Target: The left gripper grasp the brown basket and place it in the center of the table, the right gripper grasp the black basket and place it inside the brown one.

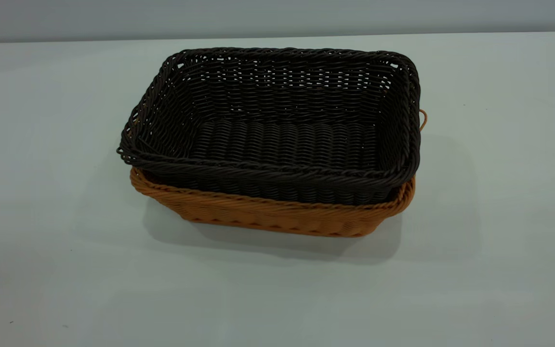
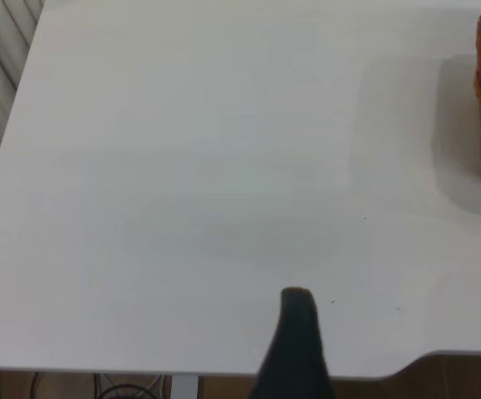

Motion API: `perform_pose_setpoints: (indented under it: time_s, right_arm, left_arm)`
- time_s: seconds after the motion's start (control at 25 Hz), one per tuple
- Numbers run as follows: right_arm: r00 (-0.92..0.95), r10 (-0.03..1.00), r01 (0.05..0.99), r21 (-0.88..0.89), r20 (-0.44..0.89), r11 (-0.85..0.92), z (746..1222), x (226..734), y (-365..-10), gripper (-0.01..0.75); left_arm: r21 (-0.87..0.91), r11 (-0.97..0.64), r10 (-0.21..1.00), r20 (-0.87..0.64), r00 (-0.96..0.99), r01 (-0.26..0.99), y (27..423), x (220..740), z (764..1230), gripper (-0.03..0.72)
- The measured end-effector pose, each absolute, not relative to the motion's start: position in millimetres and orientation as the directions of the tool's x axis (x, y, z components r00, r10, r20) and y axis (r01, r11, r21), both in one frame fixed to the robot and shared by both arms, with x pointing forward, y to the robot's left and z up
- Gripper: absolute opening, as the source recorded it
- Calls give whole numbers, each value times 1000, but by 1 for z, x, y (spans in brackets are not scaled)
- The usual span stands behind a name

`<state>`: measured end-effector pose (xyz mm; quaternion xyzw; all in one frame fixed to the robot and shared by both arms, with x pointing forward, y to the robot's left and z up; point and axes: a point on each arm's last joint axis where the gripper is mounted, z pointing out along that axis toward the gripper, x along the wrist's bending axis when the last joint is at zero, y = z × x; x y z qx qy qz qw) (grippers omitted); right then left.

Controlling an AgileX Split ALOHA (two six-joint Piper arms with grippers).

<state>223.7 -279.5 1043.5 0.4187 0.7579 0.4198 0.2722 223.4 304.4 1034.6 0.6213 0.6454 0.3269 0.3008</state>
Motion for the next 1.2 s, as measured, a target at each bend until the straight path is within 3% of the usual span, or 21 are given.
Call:
perform_pose_setpoints:
  time_s: [0.32, 0.88, 1.2]
  right_arm:
    - [-486, 872, 411, 864, -61, 289, 1043, 224, -279, 590]
    - [-53, 997, 510, 857, -50, 70, 1041, 232, -291, 590]
    - [26, 999, 517, 856, -28, 10, 1040, 232, -296, 590]
  left_arm:
    - [796, 15, 999, 17, -48, 605, 304, 223, 1035, 572]
    - [796, 15, 999, 17, -48, 605, 304, 223, 1035, 572]
    - [796, 15, 999, 17, -48, 605, 304, 223, 1035, 572]
